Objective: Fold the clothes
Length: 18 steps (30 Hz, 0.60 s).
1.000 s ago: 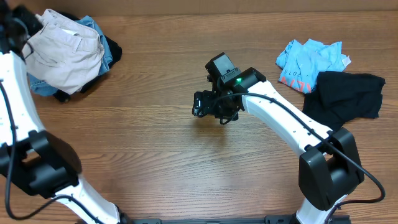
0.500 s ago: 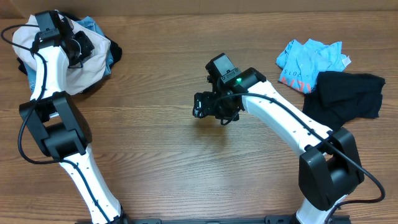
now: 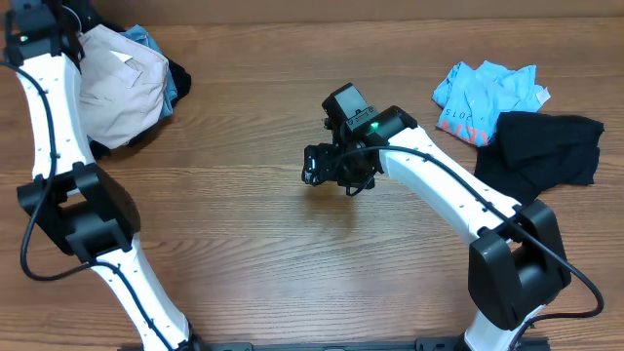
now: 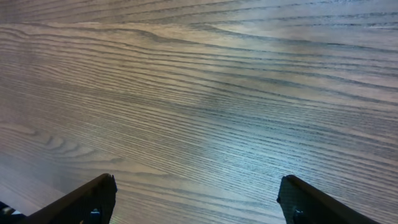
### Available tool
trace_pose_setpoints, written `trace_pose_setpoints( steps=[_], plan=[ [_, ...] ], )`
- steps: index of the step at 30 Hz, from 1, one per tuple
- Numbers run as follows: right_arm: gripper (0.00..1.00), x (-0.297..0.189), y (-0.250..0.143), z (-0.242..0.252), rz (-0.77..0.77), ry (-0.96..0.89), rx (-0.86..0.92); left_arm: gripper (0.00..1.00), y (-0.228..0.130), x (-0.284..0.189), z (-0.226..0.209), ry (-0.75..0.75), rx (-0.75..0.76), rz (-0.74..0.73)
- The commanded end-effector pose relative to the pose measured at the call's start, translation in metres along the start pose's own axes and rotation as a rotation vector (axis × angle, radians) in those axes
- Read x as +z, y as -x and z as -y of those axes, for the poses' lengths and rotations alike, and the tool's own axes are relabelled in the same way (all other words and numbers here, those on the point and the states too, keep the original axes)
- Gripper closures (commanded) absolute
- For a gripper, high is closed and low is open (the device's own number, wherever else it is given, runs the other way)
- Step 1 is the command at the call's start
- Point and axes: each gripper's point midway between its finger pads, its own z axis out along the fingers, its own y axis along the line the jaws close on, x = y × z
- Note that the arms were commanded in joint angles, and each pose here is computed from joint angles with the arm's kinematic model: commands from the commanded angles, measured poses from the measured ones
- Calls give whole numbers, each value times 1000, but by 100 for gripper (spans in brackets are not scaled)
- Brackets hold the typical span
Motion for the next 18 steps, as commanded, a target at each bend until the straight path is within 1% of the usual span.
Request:
trace_pose_setpoints(
  steps=[1, 3, 6, 7, 8, 10, 11, 13, 14, 15, 16, 18],
  plan=[
    [12, 1, -1, 0, -1, -3, -9, 96, -48, 48, -42, 123, 29, -89],
    [12, 1, -3, 1, -8, -8, -7, 93, -70, 64, -69, 197, 26, -132],
    [12, 1, -4, 2, -11, -10, -6, 87, -104, 79, -105, 269, 29, -218],
    [12, 1, -3, 2, -11, -10, -5, 85, -110, 81, -112, 281, 25, -238],
    [12, 1, -4, 2, -12, -10, -5, 84, -115, 80, -122, 297, 18, -256],
    [12, 1, -5, 2, -17, -13, -3, 86, -116, 76, -133, 306, -14, -272],
    [11, 1, -5, 3, -17, -13, -3, 87, -109, 70, -132, 280, -26, -270],
    [11, 1, -5, 2, -17, -13, -2, 83, -89, 59, -117, 210, -41, -241],
    [11, 1, -4, 2, -15, -12, 10, 82, -73, 48, -106, 166, -46, -215],
    [11, 0, -4, 2, -13, -11, 53, 77, -49, 31, -90, 111, -71, -172],
    [11, -1, -4, 1, -10, -10, 72, 68, -32, 16, -76, 58, -84, -142],
    [11, -6, 2, 3, 25, -32, 95, 62, 2, -20, -43, -83, -88, -88]
  ],
)
